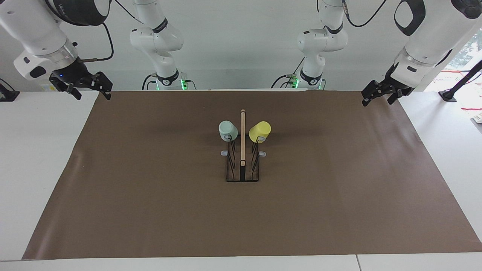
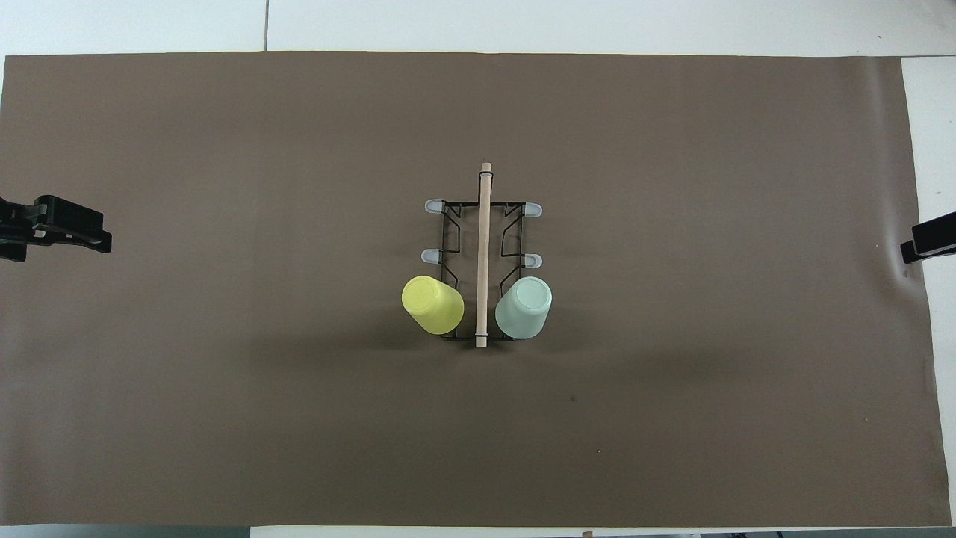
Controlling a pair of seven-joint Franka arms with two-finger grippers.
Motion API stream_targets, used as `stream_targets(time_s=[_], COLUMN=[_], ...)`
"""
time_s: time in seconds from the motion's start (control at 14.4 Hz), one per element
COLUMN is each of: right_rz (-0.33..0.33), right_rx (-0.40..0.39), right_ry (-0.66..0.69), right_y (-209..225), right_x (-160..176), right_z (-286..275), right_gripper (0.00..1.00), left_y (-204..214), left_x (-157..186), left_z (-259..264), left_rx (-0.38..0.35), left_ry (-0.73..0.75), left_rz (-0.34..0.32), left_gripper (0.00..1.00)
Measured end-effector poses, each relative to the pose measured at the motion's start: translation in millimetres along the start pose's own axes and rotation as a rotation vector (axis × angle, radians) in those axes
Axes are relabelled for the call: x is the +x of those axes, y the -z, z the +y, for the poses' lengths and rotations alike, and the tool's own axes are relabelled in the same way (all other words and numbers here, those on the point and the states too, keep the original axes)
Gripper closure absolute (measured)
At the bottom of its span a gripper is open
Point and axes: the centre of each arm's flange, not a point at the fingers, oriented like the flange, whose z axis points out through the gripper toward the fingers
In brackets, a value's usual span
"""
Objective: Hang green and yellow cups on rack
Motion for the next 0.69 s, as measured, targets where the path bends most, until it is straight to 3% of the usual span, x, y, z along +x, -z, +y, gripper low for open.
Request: stream_targets(time_s=[0.69], right_rz=[0.033], right_rx=[-0.005], right_ry=[-0.044], right_y=[2.8], right_x=[5.0], right_z=[-7.4], right_gripper=[0.0], left_y=[0.0], left_x=[0.0], left_z=[0.0], left_rx=[0.0], left_ry=[0.0], left_rz=[0.0], left_gripper=[0.0])
